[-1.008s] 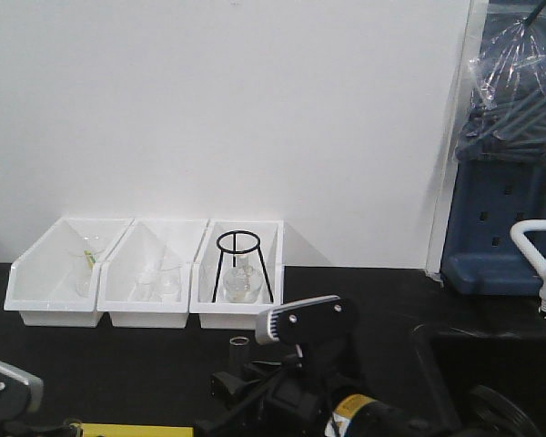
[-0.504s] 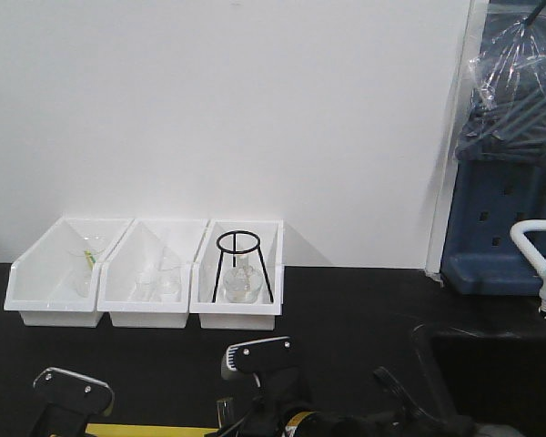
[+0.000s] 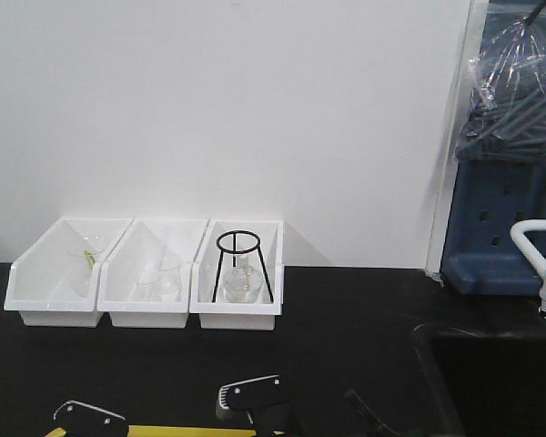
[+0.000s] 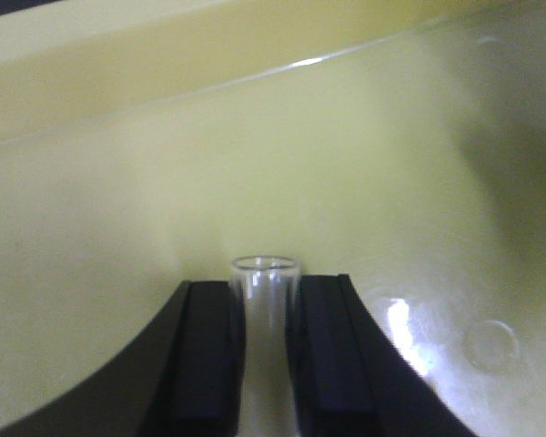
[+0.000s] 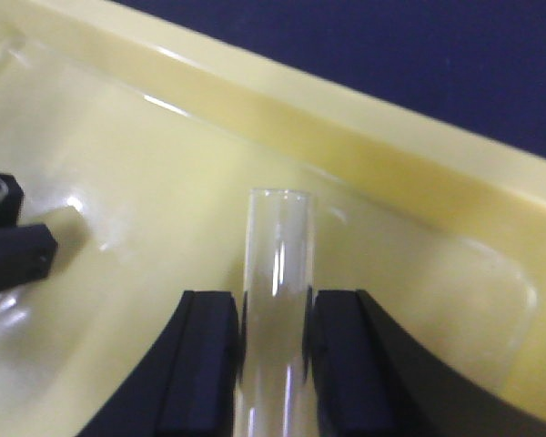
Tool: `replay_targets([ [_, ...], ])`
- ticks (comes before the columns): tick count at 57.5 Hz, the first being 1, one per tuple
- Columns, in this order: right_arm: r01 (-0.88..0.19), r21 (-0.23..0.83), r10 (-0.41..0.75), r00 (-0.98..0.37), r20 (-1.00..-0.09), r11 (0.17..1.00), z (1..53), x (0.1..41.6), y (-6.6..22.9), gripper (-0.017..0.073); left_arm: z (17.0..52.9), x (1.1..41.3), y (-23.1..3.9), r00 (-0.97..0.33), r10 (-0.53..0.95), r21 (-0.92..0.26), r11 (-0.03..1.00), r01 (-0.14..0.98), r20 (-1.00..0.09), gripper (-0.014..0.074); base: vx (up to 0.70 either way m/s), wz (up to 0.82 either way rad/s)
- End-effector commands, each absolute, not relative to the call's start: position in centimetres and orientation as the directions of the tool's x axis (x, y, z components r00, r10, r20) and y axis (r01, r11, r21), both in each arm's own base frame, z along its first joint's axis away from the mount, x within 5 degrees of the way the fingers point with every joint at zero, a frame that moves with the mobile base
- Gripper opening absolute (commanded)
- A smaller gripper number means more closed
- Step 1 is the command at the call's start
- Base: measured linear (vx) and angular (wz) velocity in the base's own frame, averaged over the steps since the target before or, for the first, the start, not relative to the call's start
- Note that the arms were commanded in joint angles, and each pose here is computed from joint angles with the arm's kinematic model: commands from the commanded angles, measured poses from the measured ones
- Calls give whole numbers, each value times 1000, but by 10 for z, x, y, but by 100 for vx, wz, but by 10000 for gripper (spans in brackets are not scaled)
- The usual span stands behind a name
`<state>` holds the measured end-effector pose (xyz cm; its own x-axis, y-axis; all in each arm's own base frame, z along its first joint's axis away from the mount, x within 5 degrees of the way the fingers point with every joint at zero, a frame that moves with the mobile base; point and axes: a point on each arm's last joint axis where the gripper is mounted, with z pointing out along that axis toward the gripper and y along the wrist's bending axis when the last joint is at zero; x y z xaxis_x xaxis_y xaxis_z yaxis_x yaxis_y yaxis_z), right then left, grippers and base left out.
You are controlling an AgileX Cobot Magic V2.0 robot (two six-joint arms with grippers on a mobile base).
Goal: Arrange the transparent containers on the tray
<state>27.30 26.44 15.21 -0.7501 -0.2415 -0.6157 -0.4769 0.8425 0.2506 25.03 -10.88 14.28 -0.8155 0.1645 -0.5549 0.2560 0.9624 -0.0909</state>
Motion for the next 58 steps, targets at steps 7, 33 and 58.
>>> replay_targets([
  [7,-486,258,-198,-703,-683,835,173,281,267,396,160,260,-115,-758,118,-130,957,259,-641,398,0,0],
  [33,-503,275,-129,-628,-767,819,216,279,260,463,182,258,-114,-702,94,-145,951,273,-706,438,0,0],
  [58,-666,57,-91,-185,-979,744,363,229,208,281,312,200,-89,-263,8,-98,917,387,-965,351,0,0],
])
